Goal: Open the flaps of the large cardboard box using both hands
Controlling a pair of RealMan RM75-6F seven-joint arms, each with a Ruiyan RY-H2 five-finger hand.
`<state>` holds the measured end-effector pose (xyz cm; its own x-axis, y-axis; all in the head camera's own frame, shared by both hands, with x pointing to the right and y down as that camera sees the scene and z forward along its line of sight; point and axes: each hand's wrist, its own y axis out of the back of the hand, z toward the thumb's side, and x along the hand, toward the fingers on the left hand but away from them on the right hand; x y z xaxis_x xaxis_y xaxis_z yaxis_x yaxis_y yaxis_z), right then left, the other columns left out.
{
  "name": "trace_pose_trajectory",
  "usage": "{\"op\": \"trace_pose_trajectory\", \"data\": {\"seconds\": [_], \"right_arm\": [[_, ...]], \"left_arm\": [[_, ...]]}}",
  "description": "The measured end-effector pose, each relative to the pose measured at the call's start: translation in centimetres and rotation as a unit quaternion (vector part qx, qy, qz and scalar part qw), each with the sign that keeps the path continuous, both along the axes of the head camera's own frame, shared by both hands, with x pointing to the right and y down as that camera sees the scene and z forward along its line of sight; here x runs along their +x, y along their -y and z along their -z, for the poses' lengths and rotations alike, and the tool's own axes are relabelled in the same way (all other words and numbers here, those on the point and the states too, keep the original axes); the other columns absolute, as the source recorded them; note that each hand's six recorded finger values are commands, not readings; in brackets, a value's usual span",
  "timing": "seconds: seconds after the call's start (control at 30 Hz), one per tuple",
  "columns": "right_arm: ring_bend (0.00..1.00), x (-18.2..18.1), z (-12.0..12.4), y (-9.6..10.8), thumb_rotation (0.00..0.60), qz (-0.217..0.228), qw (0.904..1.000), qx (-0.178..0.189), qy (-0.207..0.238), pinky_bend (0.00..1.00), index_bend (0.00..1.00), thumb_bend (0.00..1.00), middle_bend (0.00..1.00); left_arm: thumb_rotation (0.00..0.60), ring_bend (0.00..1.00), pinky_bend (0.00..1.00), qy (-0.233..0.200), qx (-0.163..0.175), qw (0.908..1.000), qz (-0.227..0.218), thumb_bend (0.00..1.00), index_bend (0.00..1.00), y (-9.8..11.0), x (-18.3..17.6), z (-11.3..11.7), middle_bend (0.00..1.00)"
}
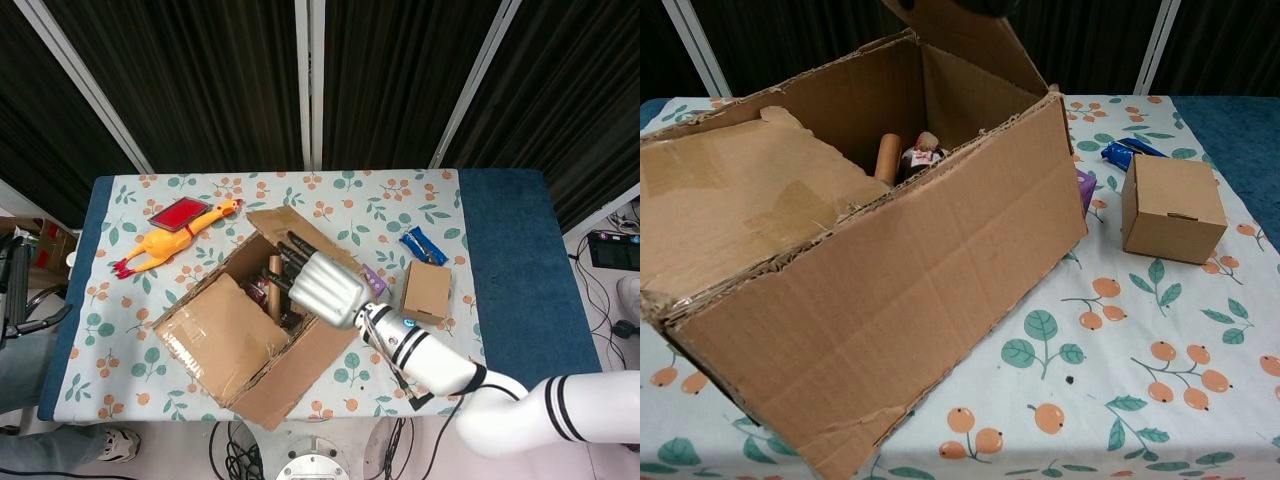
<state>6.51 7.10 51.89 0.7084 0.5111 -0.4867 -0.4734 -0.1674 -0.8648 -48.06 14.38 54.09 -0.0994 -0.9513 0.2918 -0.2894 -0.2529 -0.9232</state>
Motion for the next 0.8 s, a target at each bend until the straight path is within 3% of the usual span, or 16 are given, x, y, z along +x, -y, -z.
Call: {"op": "trace_pose_trajectory", "data": {"seconds": [0.33,0.8], "right_arm": [[0.0,4.9,2.1,2.6,0.6,-0.062,0.9973,0.037,0.016,0.0,0.0,0.73,0.23],[0.0,14.0,-0.4,5.4,0.6,-0.171,0.9851,0.001,0.022,0.0,0.0,0.73,0.22]], "left_arm": [[0.421,0.02,0.17,0.002,-0.006,0.9999,-0.009,0.02,0.0,0.4,0.7,-0.3,0.02],[0.42,0.02,0.17,0.015,-0.008,0.9996,-0.023,0.02,0.0,0.8,2.1,0.4,0.02]]}}
